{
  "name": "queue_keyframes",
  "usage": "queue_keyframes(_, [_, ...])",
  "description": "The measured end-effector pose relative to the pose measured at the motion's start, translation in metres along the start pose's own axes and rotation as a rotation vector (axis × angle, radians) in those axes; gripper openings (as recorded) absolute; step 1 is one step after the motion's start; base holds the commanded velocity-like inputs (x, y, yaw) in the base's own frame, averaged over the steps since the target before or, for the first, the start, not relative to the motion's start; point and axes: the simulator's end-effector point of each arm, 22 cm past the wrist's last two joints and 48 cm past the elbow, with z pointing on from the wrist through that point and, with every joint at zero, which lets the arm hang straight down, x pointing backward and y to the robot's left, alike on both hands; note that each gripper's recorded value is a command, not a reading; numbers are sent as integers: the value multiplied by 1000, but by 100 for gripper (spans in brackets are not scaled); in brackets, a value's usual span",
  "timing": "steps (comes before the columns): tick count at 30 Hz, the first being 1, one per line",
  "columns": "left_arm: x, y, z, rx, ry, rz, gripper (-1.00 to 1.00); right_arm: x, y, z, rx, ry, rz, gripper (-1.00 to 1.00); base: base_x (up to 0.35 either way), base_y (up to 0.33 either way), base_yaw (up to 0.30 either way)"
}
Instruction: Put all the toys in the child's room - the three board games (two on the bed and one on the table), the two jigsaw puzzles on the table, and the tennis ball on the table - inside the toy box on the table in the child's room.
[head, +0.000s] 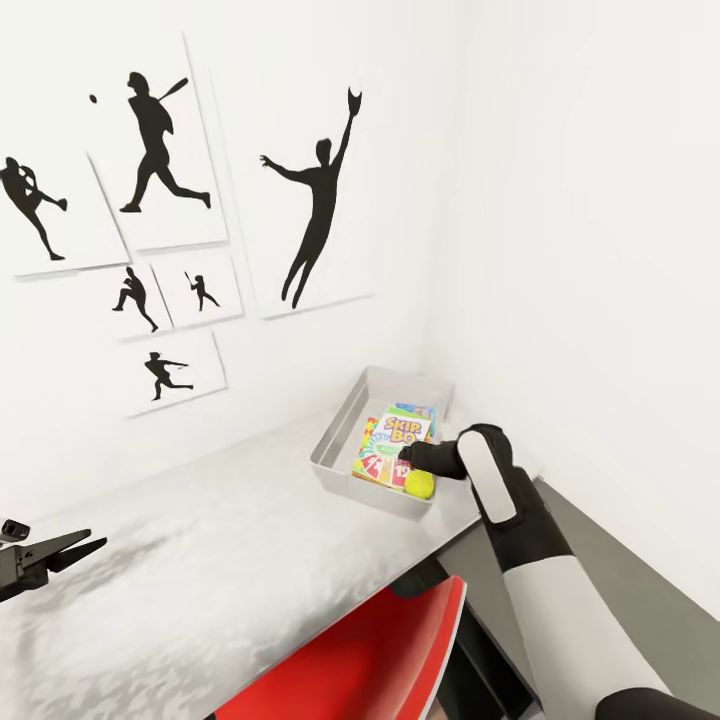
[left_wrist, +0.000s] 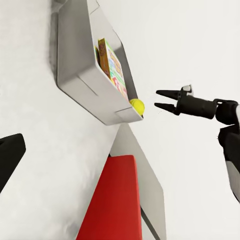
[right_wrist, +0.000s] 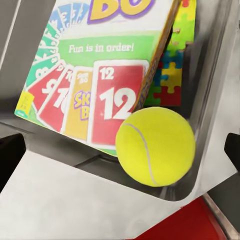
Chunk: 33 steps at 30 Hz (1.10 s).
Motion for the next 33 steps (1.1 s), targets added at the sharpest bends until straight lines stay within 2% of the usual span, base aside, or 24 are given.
queue_keyframes(9, [-2, -4, -1, 4, -4, 8, 100, -17, 11, -19, -48, -52, 20, 100, 0, 0, -51])
queue_keyframes(14, [-4, -7, -2, 7, -7, 14, 100, -26, 22, -33, -99, -85, 38, 100, 0, 0, -75])
queue_keyframes(25, [-7, -14, -4, 14, -14, 28, 100, -27, 37, -55, -180, -115, 66, 100, 0, 0, -79])
queue_keyframes(33, [-10, -19, -5, 20, -18, 38, 100, -17, 22, -70, -239, -127, 102, 100, 0, 0, -81])
